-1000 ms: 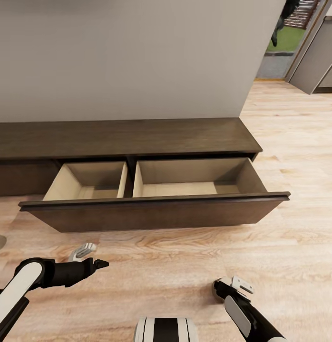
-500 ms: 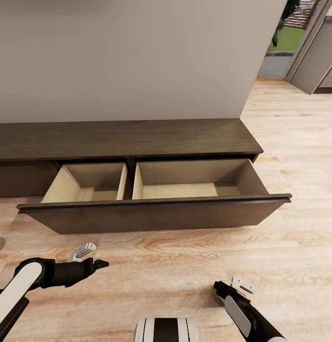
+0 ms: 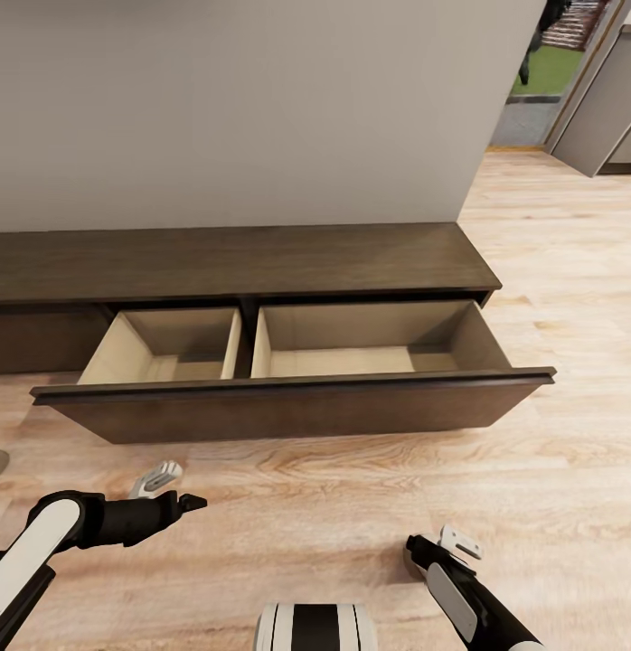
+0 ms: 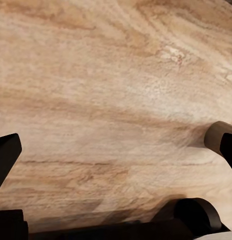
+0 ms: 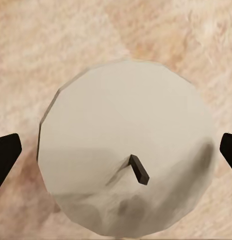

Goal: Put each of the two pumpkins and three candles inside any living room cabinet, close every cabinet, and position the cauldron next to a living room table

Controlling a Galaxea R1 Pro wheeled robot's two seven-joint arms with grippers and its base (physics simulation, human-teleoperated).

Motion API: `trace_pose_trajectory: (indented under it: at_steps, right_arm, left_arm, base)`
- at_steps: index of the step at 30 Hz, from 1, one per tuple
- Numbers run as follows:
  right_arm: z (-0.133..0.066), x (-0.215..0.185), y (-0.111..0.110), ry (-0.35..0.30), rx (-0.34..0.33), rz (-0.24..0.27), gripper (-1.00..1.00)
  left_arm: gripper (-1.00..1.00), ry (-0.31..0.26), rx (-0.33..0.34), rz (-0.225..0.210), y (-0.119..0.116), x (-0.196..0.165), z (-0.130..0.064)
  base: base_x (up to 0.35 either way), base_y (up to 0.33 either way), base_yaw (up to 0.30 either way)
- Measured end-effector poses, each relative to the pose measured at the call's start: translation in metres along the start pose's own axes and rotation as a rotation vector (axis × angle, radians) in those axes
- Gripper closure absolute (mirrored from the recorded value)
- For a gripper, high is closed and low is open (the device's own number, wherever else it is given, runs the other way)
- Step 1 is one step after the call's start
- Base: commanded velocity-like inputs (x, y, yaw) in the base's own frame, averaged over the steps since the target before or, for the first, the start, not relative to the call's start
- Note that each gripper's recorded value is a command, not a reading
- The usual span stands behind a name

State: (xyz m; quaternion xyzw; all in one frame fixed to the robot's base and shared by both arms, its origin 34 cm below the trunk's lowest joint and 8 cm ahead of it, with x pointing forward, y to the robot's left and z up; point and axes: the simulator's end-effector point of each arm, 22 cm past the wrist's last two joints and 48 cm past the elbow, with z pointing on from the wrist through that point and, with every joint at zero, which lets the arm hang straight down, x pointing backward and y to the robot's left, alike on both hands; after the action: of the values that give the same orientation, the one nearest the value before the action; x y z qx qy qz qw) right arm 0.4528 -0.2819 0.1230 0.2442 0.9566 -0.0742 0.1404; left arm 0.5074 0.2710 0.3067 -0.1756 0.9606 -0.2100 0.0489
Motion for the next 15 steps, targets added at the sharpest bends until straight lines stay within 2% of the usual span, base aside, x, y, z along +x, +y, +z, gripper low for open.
trace_pose_trajectory:
  at_steps: [15]
  right_arm:
    - [0.0023, 0.0023, -0.0009, 0.001, 0.003, 0.001, -1.00]
  left_arm:
    - [-1.00, 0.007, -0.003, -0.003, 0.0020, 0.0016, 0.0031]
  base:
    - [0.000, 0.000, 0.000]
